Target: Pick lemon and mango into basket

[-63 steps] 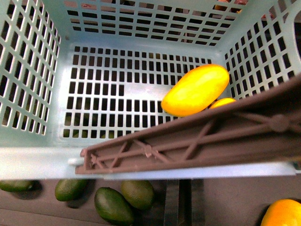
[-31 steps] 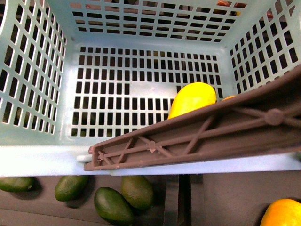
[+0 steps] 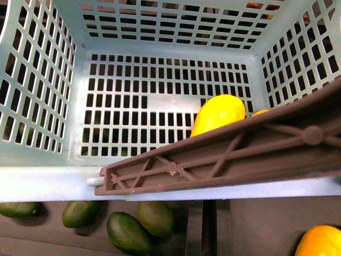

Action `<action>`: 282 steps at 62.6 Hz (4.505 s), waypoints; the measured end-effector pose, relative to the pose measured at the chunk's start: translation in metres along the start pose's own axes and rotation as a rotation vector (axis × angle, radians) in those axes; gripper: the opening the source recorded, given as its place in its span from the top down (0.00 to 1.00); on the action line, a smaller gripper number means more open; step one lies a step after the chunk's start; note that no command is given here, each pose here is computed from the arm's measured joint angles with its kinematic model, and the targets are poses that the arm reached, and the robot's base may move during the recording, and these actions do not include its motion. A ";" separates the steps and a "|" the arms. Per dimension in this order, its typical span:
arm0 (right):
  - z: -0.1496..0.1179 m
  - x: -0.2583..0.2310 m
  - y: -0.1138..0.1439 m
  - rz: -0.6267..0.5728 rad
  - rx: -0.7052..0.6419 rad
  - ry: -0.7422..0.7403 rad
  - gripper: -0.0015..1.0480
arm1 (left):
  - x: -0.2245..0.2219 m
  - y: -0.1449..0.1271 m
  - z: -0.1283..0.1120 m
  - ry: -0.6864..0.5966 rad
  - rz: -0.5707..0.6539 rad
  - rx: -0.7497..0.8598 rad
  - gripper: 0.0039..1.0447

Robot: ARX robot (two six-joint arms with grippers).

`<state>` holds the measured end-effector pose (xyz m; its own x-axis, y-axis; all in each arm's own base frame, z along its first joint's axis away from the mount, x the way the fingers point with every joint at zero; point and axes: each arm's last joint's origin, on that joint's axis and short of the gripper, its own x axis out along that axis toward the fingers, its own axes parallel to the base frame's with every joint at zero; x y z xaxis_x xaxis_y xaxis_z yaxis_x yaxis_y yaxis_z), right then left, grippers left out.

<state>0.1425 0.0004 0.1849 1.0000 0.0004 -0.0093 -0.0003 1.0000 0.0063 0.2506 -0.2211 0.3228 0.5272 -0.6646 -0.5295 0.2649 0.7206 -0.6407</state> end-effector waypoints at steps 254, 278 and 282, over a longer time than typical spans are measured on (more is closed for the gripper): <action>-0.016 -0.046 0.000 0.000 -0.003 -0.023 0.08 | 0.040 0.018 0.048 -0.401 0.367 -0.364 0.95; -0.016 -0.046 0.000 0.001 -0.003 -0.023 0.08 | 0.130 0.097 0.102 -0.442 0.472 -0.779 0.95; -0.016 -0.046 0.000 0.001 -0.003 -0.023 0.08 | 0.142 0.107 0.099 -0.449 0.480 -0.842 0.95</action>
<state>0.0968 0.0001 0.1692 0.9999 0.0011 0.0132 -0.0012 1.0000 0.0032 0.4340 -0.2185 0.2338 0.7226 -0.0905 -0.6853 -0.6018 0.4053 -0.6881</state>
